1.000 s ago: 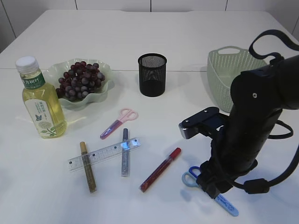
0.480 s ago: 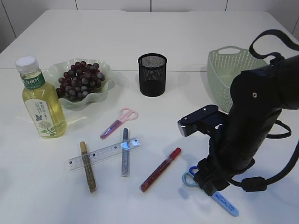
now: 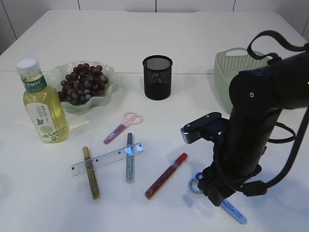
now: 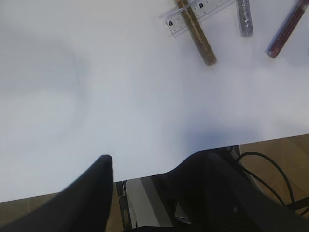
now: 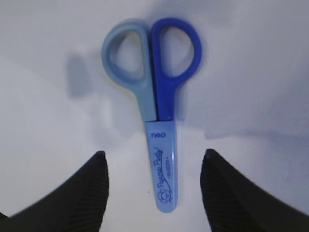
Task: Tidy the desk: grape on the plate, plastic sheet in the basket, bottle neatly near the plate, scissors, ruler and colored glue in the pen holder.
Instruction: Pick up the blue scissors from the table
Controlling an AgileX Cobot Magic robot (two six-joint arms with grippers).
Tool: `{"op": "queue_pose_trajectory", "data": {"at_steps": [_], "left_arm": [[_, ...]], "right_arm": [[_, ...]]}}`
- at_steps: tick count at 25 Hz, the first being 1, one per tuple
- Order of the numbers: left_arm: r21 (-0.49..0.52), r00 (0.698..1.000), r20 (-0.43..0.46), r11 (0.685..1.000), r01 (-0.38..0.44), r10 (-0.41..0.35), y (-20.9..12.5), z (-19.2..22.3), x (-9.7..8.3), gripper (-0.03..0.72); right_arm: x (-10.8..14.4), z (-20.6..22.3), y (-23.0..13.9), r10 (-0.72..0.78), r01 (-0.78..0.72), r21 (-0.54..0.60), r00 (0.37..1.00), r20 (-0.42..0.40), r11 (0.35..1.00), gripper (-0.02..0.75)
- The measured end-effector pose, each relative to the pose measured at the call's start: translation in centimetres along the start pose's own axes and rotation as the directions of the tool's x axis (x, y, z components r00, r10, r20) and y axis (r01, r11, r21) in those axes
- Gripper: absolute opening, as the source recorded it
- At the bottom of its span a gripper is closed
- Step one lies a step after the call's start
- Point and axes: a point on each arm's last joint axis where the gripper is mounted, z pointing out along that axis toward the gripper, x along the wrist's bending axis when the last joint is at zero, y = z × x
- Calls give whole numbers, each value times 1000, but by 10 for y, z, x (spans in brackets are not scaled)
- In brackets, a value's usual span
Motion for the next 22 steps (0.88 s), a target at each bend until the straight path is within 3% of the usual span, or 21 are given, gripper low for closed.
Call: {"op": "queue_pose_trajectory", "data": {"at_steps": [22], "left_arm": [[0,1000,0,1000,0,0,0,0,0,435]], "right_arm": [[-2,10,9,-14,14,6,1000,-4,1000,477]]}}
